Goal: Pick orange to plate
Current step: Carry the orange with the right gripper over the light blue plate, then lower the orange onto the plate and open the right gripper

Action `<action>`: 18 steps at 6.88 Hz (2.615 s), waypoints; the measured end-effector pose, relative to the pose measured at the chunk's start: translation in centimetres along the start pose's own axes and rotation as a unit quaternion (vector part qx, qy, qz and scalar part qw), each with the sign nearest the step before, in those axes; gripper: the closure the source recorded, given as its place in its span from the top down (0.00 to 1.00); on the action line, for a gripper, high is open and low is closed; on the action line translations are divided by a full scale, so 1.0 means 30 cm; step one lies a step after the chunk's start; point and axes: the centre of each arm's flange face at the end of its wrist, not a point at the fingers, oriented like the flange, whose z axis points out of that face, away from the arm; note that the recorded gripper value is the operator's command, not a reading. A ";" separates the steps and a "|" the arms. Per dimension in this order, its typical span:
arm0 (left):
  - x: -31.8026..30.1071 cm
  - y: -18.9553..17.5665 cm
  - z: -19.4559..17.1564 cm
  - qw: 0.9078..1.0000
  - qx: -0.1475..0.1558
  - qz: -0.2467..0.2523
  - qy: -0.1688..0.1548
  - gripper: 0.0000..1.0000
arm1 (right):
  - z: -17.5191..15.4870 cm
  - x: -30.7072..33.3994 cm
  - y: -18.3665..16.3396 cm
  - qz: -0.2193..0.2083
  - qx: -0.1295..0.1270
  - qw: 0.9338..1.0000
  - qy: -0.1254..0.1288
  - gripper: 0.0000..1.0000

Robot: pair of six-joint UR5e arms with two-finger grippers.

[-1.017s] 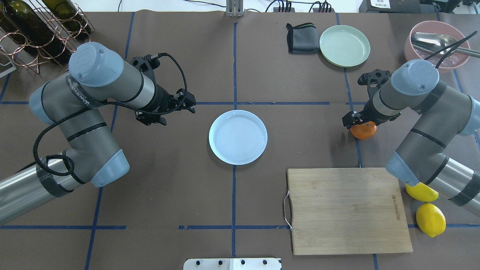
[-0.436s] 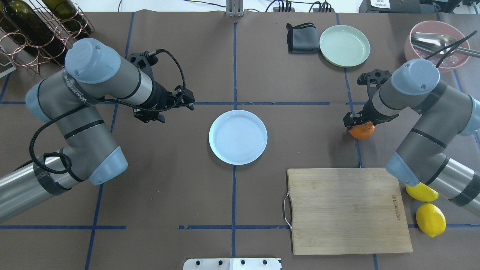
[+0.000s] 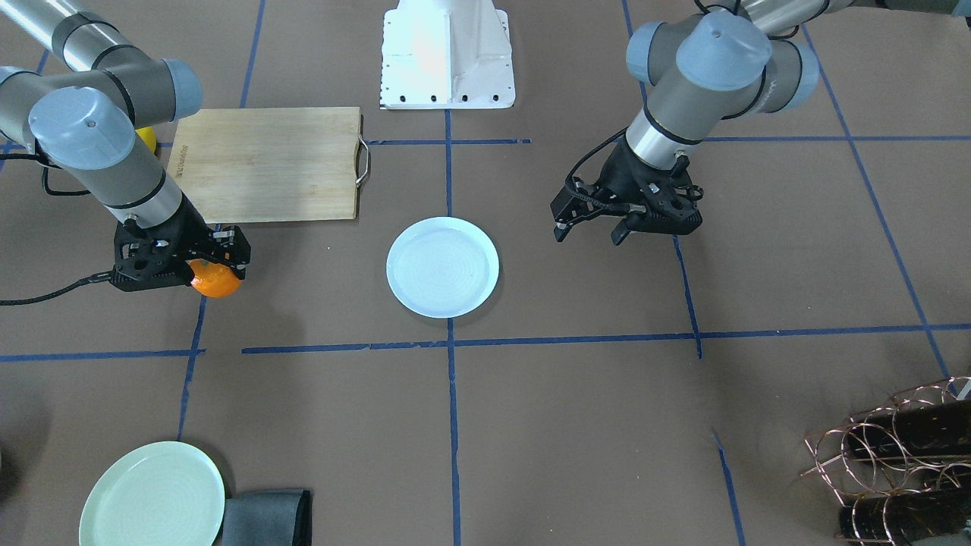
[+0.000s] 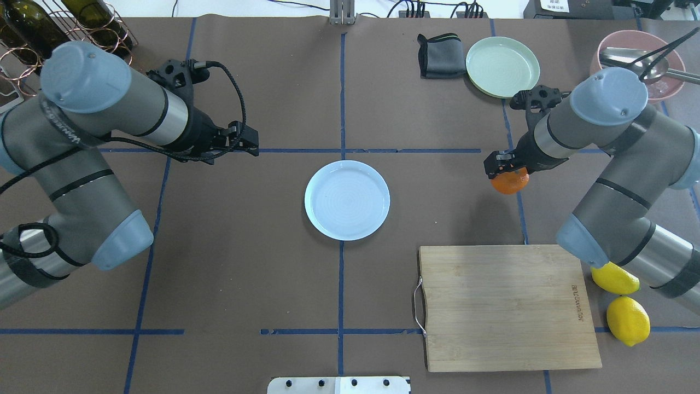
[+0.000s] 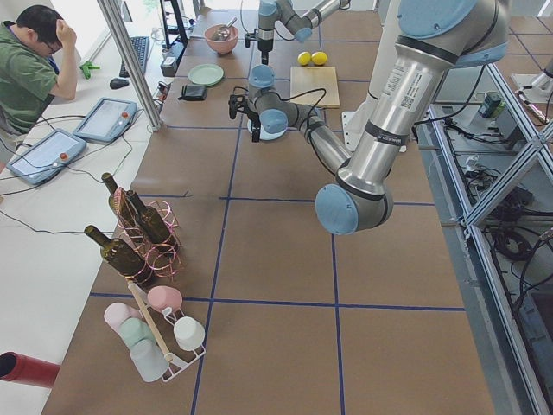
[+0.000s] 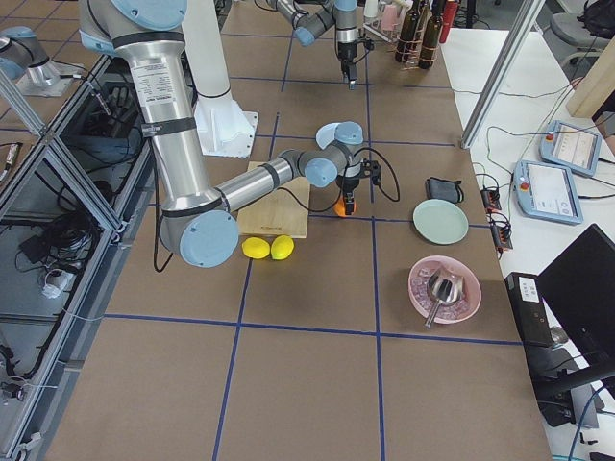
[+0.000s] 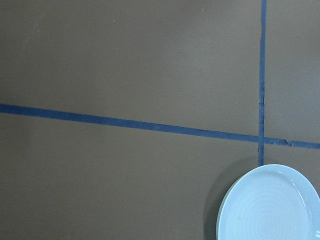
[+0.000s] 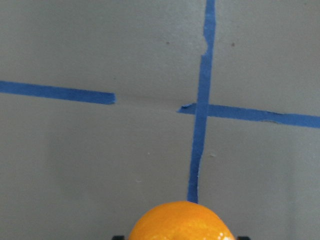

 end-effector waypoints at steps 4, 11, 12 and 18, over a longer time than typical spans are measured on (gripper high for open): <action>-0.233 -0.033 -0.187 0.990 0.035 0.133 -0.030 1.00 | -0.005 -0.428 -0.041 0.035 0.009 0.998 -0.046 0.00; -0.762 -0.083 -0.337 0.982 0.043 0.130 -0.128 1.00 | 0.191 -0.941 0.031 0.006 0.015 0.999 -0.030 0.60; -0.787 -0.088 -0.332 0.982 0.041 0.127 -0.132 1.00 | 0.203 -0.956 0.042 0.004 0.013 1.000 -0.028 1.00; -0.933 -0.141 -0.336 0.980 0.036 0.110 -0.162 1.00 | -0.025 -0.950 -0.029 0.023 0.013 1.000 0.011 1.00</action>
